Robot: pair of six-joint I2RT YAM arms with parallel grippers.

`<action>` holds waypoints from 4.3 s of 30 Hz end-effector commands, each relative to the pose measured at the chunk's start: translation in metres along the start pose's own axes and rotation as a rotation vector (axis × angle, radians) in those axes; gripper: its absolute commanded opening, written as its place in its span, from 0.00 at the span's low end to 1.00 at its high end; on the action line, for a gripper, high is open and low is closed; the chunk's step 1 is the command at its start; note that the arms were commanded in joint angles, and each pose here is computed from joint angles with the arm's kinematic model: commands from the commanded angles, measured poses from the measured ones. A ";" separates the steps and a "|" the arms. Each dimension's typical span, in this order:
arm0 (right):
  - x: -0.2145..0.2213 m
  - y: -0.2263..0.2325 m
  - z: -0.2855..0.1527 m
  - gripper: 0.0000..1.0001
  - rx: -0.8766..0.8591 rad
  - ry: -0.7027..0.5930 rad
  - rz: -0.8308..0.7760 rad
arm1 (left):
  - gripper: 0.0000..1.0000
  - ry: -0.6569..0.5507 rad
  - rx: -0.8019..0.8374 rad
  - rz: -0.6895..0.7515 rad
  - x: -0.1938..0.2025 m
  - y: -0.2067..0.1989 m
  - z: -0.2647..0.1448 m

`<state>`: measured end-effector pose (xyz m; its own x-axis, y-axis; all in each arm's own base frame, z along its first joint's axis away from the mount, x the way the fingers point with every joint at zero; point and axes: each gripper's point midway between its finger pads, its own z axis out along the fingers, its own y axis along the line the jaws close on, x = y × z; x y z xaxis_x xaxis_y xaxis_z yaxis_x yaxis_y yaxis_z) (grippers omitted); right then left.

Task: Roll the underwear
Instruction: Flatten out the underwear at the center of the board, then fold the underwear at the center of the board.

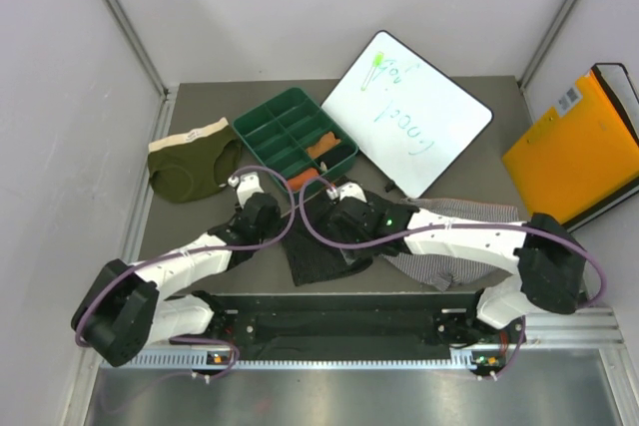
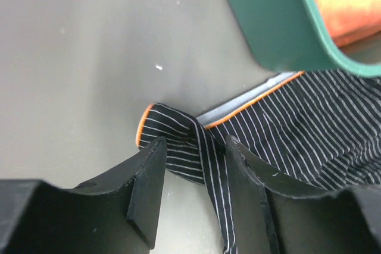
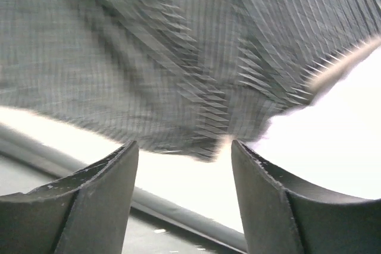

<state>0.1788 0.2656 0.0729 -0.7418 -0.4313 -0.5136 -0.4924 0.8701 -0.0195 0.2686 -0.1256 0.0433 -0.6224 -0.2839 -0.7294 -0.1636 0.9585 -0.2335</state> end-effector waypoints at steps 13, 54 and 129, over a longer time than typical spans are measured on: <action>-0.032 0.136 -0.020 0.50 -0.293 -0.212 0.023 | 0.51 -0.072 0.034 -0.136 -0.028 0.007 0.010; 0.022 0.166 0.068 0.09 -0.085 -0.016 -0.186 | 0.12 -0.009 0.119 -0.195 -0.019 0.007 0.012; -0.065 -0.093 0.007 0.00 0.111 -0.102 0.174 | 0.00 -0.033 0.196 0.134 -0.082 -0.143 0.027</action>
<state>0.2502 0.2082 0.0919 -0.7921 -0.2347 -0.5635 -0.2809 0.9597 -0.0048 0.3381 -0.2353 0.1041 -0.6650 -0.1465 -0.7323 0.0904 0.9576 -0.2736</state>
